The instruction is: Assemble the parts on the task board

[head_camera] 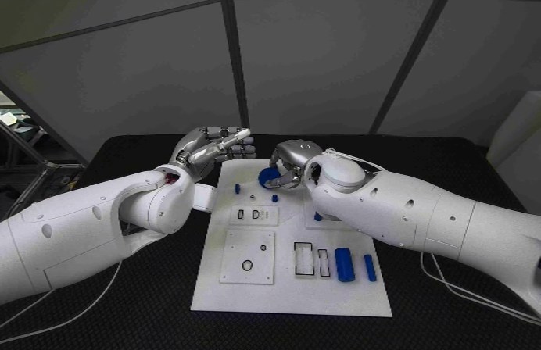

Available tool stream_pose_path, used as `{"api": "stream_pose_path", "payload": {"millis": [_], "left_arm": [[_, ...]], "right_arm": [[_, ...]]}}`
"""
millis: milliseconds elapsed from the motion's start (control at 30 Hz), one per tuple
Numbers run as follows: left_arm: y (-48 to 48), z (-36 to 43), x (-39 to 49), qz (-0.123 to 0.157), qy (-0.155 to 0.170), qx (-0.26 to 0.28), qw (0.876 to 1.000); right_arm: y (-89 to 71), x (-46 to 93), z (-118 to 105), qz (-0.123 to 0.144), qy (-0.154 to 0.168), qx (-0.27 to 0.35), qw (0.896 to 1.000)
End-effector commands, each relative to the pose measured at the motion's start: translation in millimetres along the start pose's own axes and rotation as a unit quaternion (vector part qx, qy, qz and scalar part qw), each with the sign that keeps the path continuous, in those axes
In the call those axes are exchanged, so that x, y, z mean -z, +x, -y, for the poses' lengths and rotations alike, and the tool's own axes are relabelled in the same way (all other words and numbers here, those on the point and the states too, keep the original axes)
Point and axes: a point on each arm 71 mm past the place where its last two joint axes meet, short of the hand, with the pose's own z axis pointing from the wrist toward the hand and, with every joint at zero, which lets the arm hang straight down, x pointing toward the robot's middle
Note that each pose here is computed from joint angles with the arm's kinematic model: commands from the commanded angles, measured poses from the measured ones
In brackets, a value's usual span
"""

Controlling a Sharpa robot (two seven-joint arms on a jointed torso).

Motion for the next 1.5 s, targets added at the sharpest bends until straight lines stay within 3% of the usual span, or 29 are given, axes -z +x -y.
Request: {"api": "stream_pose_path", "payload": {"millis": [33,500,1500], "left_arm": [[1.0,1.5,-0.4,-0.005,0.004,-0.001,1.000],[0.5,1.4,-0.4,-0.004,0.003,-0.001,1.000],[-4.1,1.9,0.5,0.003,0.003,-0.004,1.000]], "right_arm": [[2.2,-0.4,-0.4,-0.022,-0.005,-0.006,1.000],[5.6,-0.8,5.4,-0.043,0.004,-0.019,0.999],[-3.6,10.3,25.0,0.004,0.015,-0.043,0.999]]}}
